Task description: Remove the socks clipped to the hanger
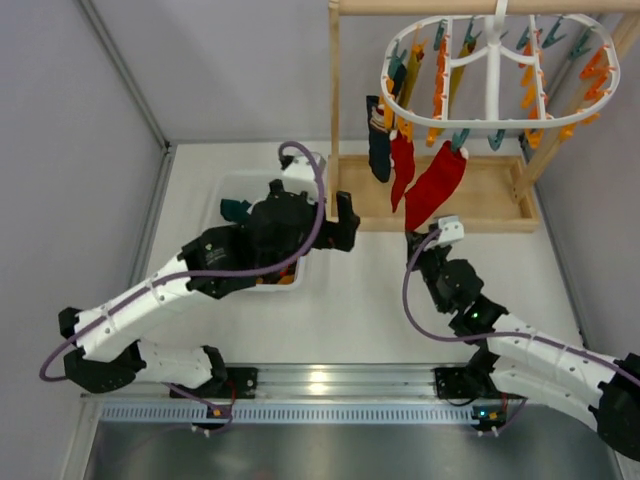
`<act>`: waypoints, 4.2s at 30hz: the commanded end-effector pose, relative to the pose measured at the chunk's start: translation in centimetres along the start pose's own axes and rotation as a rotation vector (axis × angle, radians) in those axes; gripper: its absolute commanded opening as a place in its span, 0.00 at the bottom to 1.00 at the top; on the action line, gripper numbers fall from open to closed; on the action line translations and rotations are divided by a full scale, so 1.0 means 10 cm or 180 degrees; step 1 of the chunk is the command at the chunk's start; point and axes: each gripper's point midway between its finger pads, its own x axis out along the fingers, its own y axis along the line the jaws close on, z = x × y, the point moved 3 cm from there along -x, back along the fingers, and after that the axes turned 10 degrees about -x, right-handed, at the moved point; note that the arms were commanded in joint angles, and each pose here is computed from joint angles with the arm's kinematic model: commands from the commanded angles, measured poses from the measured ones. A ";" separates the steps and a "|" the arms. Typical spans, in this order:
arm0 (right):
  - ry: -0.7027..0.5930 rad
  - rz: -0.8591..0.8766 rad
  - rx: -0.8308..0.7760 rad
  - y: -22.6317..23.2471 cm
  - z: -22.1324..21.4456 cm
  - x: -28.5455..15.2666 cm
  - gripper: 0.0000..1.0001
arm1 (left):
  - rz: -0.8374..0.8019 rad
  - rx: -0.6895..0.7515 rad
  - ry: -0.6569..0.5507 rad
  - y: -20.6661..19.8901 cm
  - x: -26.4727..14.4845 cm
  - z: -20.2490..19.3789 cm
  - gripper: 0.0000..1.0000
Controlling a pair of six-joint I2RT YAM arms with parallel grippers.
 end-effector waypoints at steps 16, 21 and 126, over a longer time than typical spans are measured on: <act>0.0157 -0.0220 -0.0670 0.93 0.30 0.09 0.00 | 0.0570 0.1346 -0.1156 -1.59 0.00 0.64 0.99; 0.0118 -0.0144 -0.0825 1.17 0.41 0.13 0.00 | 0.0476 0.1550 -0.1097 -1.82 0.26 0.46 0.99; -0.0083 0.2025 -0.0222 2.08 1.67 0.33 0.00 | 0.1336 0.0153 -0.0639 1.19 -0.73 0.14 0.99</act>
